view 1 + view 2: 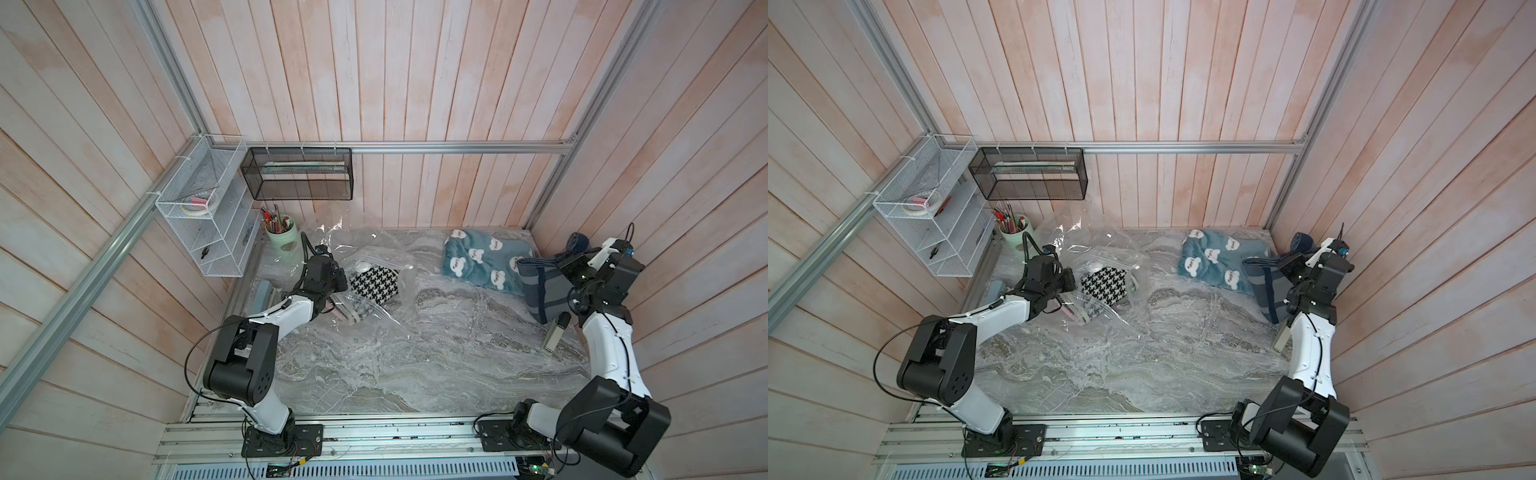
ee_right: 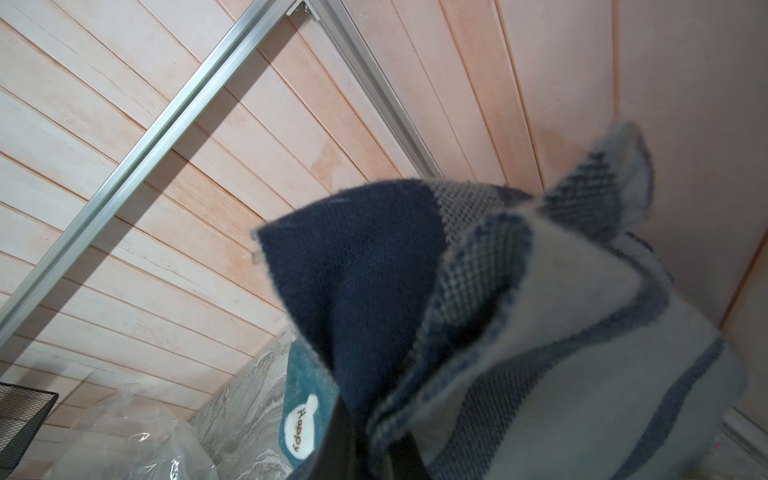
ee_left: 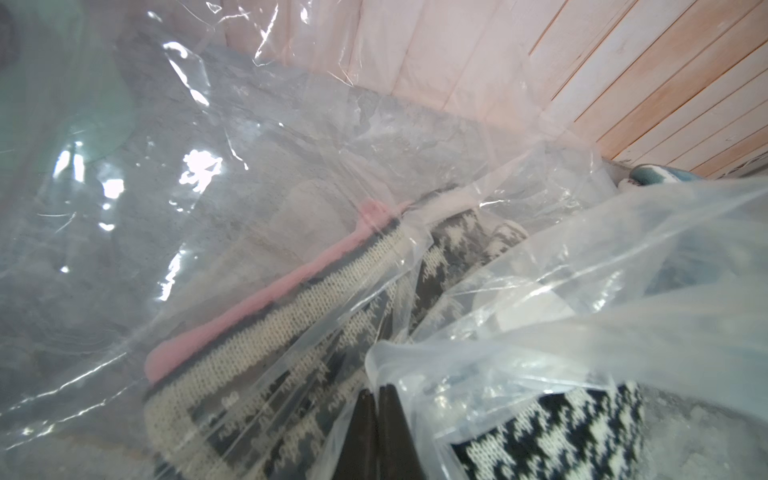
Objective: Take the blanket out of the vacuum bag
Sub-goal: Place the blanket at the corner of the board.
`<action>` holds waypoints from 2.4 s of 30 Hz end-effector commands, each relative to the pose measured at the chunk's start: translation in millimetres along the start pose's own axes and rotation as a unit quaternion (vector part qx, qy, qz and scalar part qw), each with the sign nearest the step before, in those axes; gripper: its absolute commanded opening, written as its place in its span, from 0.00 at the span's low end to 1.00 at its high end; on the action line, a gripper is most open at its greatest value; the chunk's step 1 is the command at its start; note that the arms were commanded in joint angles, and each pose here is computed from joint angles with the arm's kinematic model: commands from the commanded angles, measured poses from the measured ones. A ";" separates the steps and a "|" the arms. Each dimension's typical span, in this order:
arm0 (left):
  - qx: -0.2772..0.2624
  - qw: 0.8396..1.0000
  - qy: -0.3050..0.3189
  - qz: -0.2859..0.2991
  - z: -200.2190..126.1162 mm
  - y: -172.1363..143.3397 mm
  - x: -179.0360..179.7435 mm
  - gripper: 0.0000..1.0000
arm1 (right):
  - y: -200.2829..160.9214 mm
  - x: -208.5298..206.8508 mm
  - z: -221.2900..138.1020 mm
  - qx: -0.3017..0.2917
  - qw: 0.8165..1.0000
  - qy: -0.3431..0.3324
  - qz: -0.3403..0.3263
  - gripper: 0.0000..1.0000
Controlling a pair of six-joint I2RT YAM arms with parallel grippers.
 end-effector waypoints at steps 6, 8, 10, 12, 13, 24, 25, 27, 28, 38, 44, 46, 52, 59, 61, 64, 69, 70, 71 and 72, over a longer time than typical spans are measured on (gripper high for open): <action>-0.010 1.000 0.001 0.000 -9.4 12.0 -1.7 0.00 | 22.1 58.4 32.2 -0.045 0.995 0.064 -0.062 0.00; -0.009 1.000 0.003 0.000 -9.5 11.9 -0.8 0.00 | 16.9 68.9 43.9 -0.035 0.994 0.075 -0.069 0.00; -0.009 1.000 0.003 0.001 -10.0 11.7 -1.7 0.00 | 12.7 80.2 54.3 -0.031 0.993 0.079 -0.082 0.00; -0.010 1.000 0.005 0.003 -10.8 11.9 -1.2 0.00 | 8.8 90.3 65.3 -0.025 0.992 0.081 -0.095 0.00; -0.010 1.000 0.005 0.004 -11.2 12.4 -1.2 0.00 | 7.5 93.7 69.8 -0.022 0.991 0.084 -0.097 0.00; -0.018 1.000 0.016 0.011 -13.6 16.4 1.4 0.00 | -26.2 124.9 122.2 0.023 0.985 0.108 -0.132 0.00; -0.021 1.000 0.016 0.012 -14.3 17.5 0.8 0.00 | -32.7 129.7 127.6 0.032 0.984 0.112 -0.137 0.00; -0.026 0.999 0.017 0.012 -16.1 19.8 0.8 0.00 | -46.9 136.8 137.6 0.048 0.981 0.120 -0.144 0.00; -0.027 0.999 0.018 0.012 -17.0 20.2 1.4 0.00 | -53.5 140.6 142.1 0.055 0.980 0.123 -0.148 0.00; -0.047 0.998 0.036 -0.002 -32.7 16.6 11.8 0.00 | -114.2 174.4 180.9 0.128 0.961 0.154 -0.188 0.00; -0.052 0.998 0.042 -0.001 -37.1 20.3 12.8 0.00 | -153.0 190.1 182.0 0.162 0.951 0.171 -0.202 0.00; -0.053 0.998 0.040 -0.002 -37.6 21.8 11.6 0.00 | -163.2 190.3 181.3 0.171 0.949 0.176 -0.199 0.00; -0.054 0.998 0.039 -0.002 -39.1 24.6 9.6 0.00 | -193.2 173.6 185.6 0.201 0.945 0.173 -0.191 0.00; -0.052 0.998 0.039 0.000 -40.8 20.7 11.1 0.00 | -202.1 188.2 186.0 0.216 0.933 0.217 -0.187 0.69; -0.049 0.998 0.039 0.000 -39.3 18.6 11.5 0.00 | -192.4 199.3 177.9 0.203 0.931 0.237 -0.191 0.90; -0.045 0.998 0.033 -0.001 -35.1 15.2 10.5 0.00 | -171.5 204.2 165.1 0.173 0.936 0.232 -0.202 0.97; -0.032 0.999 0.021 -0.001 -27.4 8.1 7.5 0.00 | -144.1 161.8 150.4 0.146 0.960 0.177 -0.158 0.98; -0.031 0.999 0.019 -0.001 -26.2 8.1 6.5 0.00 | -142.0 145.9 151.6 0.150 0.966 0.159 -0.140 0.99; -0.028 0.999 0.016 0.001 -24.7 7.3 5.5 0.00 | -143.1 125.4 152.9 0.158 0.970 0.136 -0.121 0.98; -0.027 1.000 0.012 0.001 -23.6 7.3 4.0 0.00 | -144.4 106.5 154.3 0.168 0.974 0.116 -0.101 0.98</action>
Point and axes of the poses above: each gripper's point midway between its finger pads, its own z axis out along the fingers, its own x axis along the line the jaws close on, y = z × x, the point moved 1 cm from there along -z, back along the fingers, and after that the axes turned 3 degrees about -z, right-handed, at the moved point
